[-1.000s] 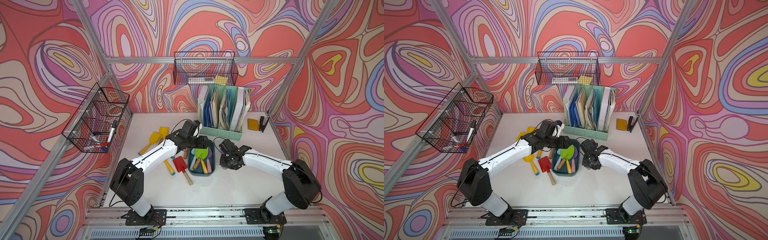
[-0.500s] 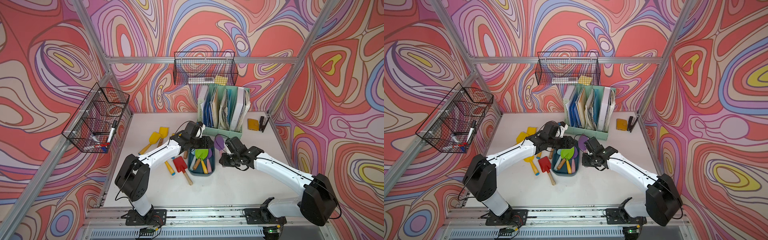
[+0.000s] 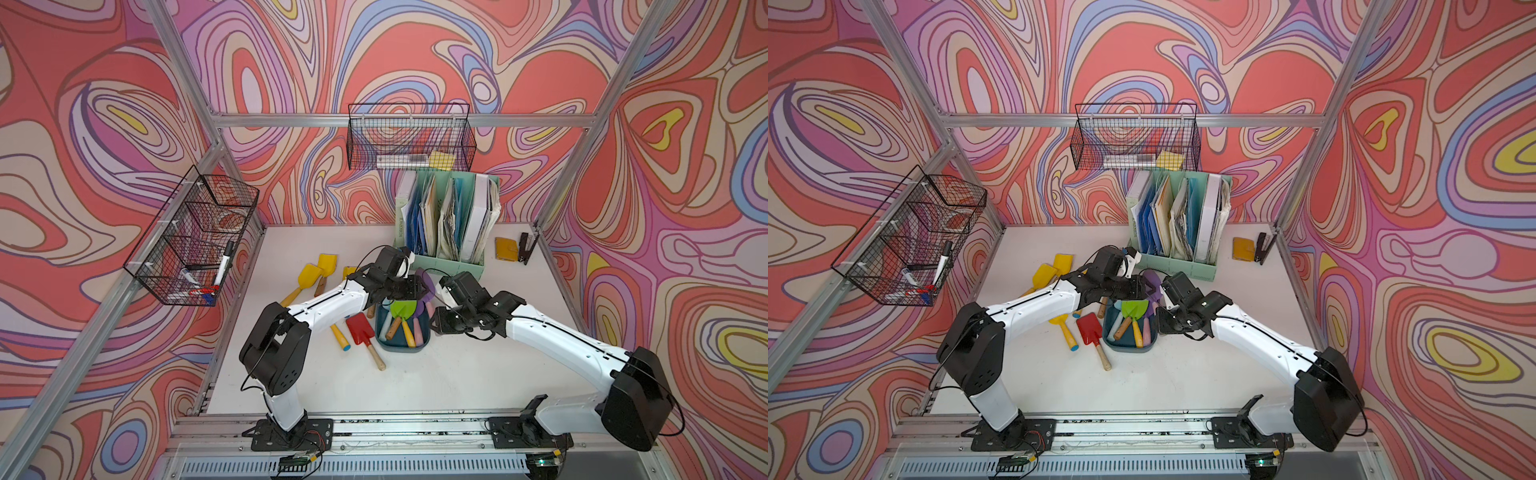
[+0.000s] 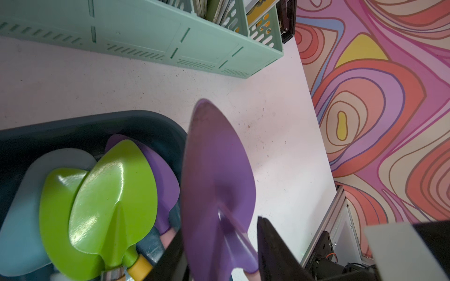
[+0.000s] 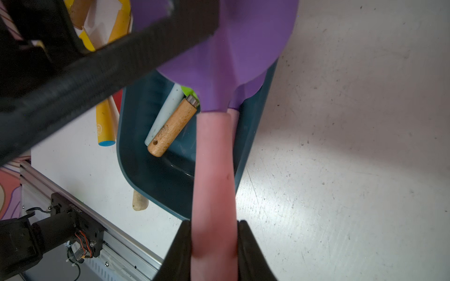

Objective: Put the shovel into the storage box
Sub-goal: Place the shovel in the storage box.

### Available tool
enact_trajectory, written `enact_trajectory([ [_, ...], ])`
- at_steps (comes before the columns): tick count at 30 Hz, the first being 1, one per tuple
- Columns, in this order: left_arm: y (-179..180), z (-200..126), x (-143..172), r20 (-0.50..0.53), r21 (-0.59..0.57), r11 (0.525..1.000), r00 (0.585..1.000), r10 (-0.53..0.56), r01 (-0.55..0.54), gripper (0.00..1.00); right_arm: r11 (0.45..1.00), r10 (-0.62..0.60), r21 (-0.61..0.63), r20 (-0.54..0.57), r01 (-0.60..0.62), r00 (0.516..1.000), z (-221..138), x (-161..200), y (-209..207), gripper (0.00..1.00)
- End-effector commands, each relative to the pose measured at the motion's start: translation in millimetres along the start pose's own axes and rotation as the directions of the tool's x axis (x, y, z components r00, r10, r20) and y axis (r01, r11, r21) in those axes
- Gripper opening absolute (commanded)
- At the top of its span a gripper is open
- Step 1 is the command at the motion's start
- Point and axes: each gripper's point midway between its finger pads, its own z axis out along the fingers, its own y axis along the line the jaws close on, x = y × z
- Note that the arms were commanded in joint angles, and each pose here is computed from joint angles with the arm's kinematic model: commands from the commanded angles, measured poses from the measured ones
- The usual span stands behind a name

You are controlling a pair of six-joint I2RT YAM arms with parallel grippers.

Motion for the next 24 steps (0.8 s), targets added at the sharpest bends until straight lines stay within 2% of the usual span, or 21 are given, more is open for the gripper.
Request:
enact_trajectory([
  [1,0.9,3.7,1.7,0.007,0.0,1.0,1.0,0.005,-0.005,0.41,0.999,-0.026,-0.02,0.021,0.026,0.999,-3.4,-7.8,9.0,0.0],
  [12,3.6,1.7,3.0,0.012,-0.01,1.0,1.0,0.006,-0.006,0.22,0.999,-0.022,-0.024,0.021,0.023,1.0,-1.9,-8.8,9.6,0.0],
  [20,5.8,3.5,5.2,0.005,-0.016,1.0,1.0,0.005,-0.005,0.01,0.999,-0.02,-0.025,0.022,0.021,1.0,-0.7,-9.8,10.5,0.0],
  [24,6.5,3.8,6.0,0.001,-0.019,1.0,1.0,0.009,-0.009,0.0,1.0,-0.019,-0.019,0.022,0.019,1.0,0.0,-10.5,9.7,0.0],
])
